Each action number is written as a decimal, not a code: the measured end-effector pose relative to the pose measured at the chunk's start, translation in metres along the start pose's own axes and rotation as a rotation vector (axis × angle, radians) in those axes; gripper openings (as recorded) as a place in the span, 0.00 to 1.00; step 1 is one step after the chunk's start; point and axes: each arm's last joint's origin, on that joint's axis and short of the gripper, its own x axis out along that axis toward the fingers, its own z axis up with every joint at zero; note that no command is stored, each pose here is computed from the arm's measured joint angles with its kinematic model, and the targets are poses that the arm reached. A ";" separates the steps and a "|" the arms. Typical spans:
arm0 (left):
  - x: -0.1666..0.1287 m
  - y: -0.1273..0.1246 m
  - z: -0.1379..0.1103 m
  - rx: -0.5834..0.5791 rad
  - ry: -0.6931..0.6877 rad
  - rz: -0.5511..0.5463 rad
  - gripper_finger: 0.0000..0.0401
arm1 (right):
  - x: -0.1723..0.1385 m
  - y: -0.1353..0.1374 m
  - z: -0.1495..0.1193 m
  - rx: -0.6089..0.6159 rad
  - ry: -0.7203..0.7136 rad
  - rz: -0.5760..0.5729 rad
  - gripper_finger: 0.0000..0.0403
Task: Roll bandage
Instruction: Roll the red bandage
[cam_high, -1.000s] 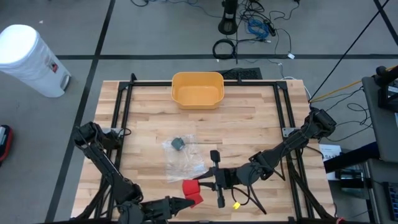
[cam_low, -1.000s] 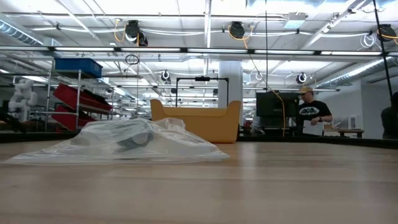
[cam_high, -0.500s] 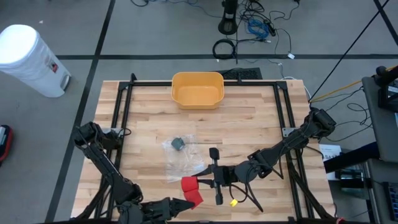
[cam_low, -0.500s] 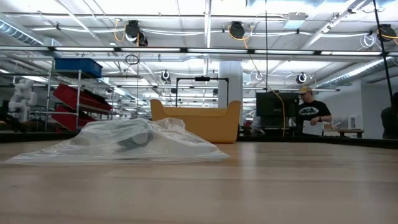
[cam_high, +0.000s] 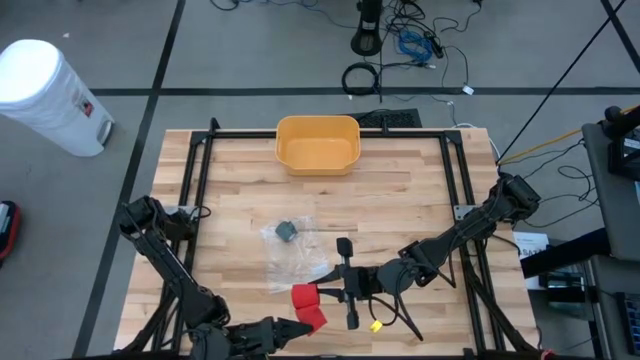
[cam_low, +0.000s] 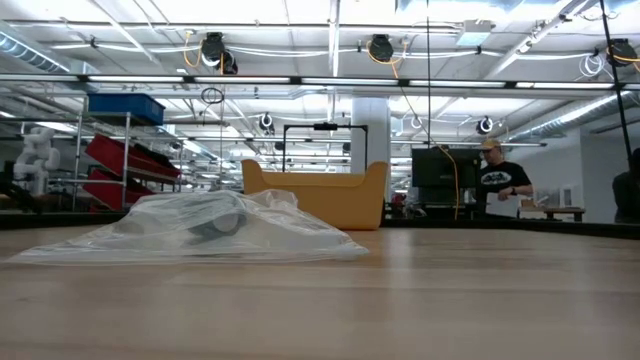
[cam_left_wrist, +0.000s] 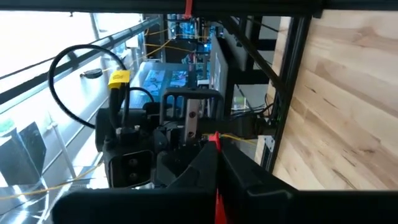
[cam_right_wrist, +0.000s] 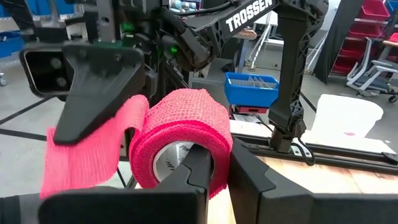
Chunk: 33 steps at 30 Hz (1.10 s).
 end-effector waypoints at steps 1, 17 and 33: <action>0.000 0.002 0.000 -0.018 0.003 0.012 0.02 | 0.000 0.000 0.000 -0.003 0.002 0.000 0.07; 0.006 0.039 -0.018 -0.370 0.148 0.247 0.01 | -0.001 0.003 -0.002 -0.118 0.018 0.014 0.07; 0.007 0.039 -0.020 -0.378 0.177 0.243 0.01 | -0.006 0.012 0.000 -0.137 0.005 0.063 0.07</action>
